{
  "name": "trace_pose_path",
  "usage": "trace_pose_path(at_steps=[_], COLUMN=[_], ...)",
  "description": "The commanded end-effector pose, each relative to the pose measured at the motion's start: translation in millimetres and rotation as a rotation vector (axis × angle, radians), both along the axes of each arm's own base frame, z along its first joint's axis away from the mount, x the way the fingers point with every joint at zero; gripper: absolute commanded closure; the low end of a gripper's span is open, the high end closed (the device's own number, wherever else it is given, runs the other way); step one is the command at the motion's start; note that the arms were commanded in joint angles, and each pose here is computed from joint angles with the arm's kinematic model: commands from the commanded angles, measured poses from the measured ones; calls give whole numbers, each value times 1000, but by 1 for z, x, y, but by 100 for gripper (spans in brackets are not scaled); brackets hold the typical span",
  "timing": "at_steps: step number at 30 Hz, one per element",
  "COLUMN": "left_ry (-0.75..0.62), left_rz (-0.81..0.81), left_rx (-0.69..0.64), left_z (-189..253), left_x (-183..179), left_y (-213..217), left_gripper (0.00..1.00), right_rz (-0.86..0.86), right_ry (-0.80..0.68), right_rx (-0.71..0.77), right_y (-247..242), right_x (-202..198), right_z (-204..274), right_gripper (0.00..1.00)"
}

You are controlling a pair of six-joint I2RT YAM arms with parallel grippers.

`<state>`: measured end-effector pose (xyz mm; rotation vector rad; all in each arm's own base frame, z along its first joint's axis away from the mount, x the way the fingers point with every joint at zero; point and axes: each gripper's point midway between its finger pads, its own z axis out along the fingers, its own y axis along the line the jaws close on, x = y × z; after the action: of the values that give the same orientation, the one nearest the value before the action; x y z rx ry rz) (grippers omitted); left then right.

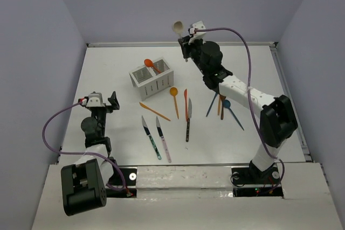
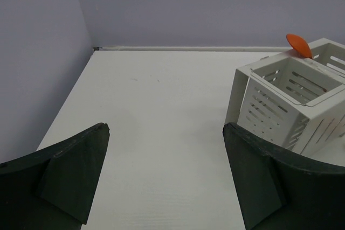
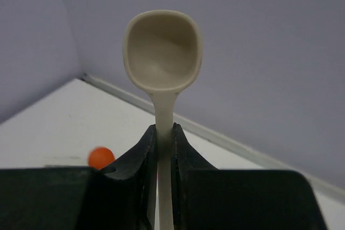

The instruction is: Sort the eating utensils into containers

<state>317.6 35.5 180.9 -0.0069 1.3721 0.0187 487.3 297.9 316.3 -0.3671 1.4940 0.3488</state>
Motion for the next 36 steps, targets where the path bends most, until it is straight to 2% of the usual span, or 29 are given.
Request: trace_pose_path(at_steps=[1,2,7,12,18,23,27,29,30,33,36], left_ry=[-242,-238,-229,-220,-221,-216,-215,-212,-213,-213,-210], left_rz=[-4,-5,8,-1,-12,-16,-16,-18,-18,-23,-24], left_rx=[57,58,61,67,77,81,80,82,82,84,88], left_z=[37,36,34,33,33,32,31,31,31,31,30], left_x=[-31,-31,-29,-28,-29,-28,-28,-27,-28,-28,-27], left_y=[-8,-8,-5,-6,-9,-9,-9,-10,-10,-10,-11], left_gripper=[1,1,1,1,1,1,1,1,1,1,1], right_rz=[267,304,326,397,364,360,331,326,320,306,301], right_ry=[-444,-493,-515,-461,-383,-331,-320,-312,-306,-321,-348], right_rx=[56,97,162,139,71,56,63,51,48,55,80], right_y=[77,85,109,139,141,135,125,122,120,111,98], right_x=[-39,-42,-18,0,13,8,4,3,1,-5,-21], right_z=[78,97,84,32,-27,-55,-62,-65,-64,-51,-23], right_gripper=[100,100,100,100,100,100,76,70,58,48,45])
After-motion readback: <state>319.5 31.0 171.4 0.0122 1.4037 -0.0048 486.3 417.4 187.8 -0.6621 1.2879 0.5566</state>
